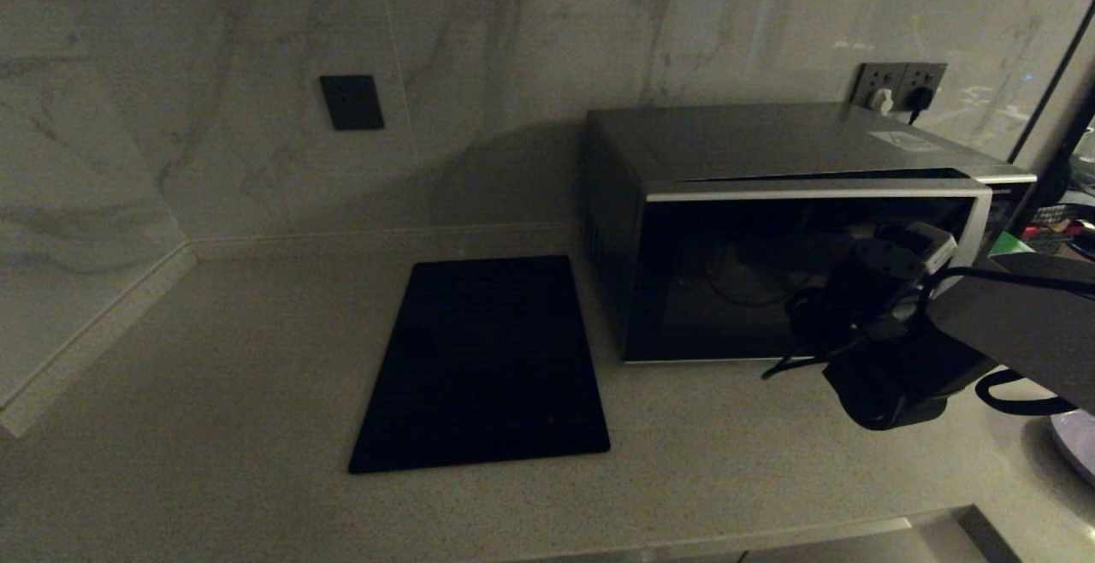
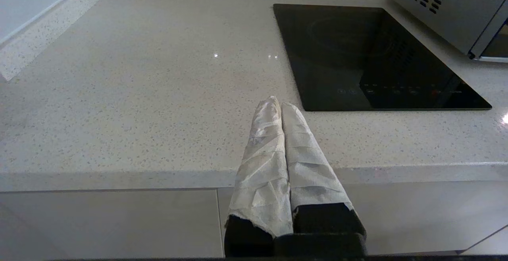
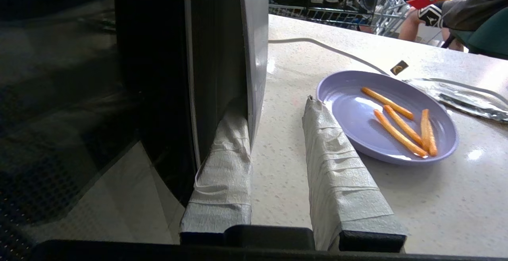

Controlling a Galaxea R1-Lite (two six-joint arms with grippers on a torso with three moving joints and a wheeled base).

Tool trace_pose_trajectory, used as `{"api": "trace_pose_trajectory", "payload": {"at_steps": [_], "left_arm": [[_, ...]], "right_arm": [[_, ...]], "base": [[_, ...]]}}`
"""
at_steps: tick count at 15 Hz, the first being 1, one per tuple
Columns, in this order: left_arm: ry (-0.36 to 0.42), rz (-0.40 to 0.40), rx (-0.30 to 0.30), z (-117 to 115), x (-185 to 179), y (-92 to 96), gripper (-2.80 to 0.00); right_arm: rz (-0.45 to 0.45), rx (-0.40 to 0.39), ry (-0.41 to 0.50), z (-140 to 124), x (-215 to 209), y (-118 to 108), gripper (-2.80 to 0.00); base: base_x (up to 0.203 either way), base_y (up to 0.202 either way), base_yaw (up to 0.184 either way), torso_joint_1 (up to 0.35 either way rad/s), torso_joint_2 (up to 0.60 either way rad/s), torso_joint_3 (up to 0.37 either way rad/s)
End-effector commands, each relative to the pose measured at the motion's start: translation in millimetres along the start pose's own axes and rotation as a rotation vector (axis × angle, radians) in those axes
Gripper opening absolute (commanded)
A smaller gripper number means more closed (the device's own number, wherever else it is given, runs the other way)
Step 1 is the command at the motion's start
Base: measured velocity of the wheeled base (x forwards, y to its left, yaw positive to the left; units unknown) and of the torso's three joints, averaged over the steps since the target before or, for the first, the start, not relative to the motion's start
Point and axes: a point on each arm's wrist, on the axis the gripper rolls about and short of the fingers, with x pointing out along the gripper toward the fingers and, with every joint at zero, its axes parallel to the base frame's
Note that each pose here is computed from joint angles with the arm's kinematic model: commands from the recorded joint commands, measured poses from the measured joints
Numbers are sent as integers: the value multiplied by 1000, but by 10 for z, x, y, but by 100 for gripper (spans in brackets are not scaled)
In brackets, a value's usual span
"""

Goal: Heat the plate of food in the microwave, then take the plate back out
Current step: Open the microwave oven

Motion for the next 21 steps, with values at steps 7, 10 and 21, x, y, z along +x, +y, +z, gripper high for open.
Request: {"api": "trace_pose_trajectory", "payload": {"at_steps": [7, 10, 21], "left_arm": [[1, 2, -1, 1, 1, 0, -280], [1, 1, -1, 1, 1, 0, -280], [1, 1, -1, 1, 1, 0, -280]], "right_arm": [[16, 12, 2, 39, -99, -41, -280], [14, 12, 5, 39, -133, -46, -267], [66, 39, 6, 134, -342, -66, 0]], "base": [[0, 0, 0, 0, 0, 0], [0, 0, 0, 0, 0, 0], [0, 0, 0, 0, 0, 0]]}}
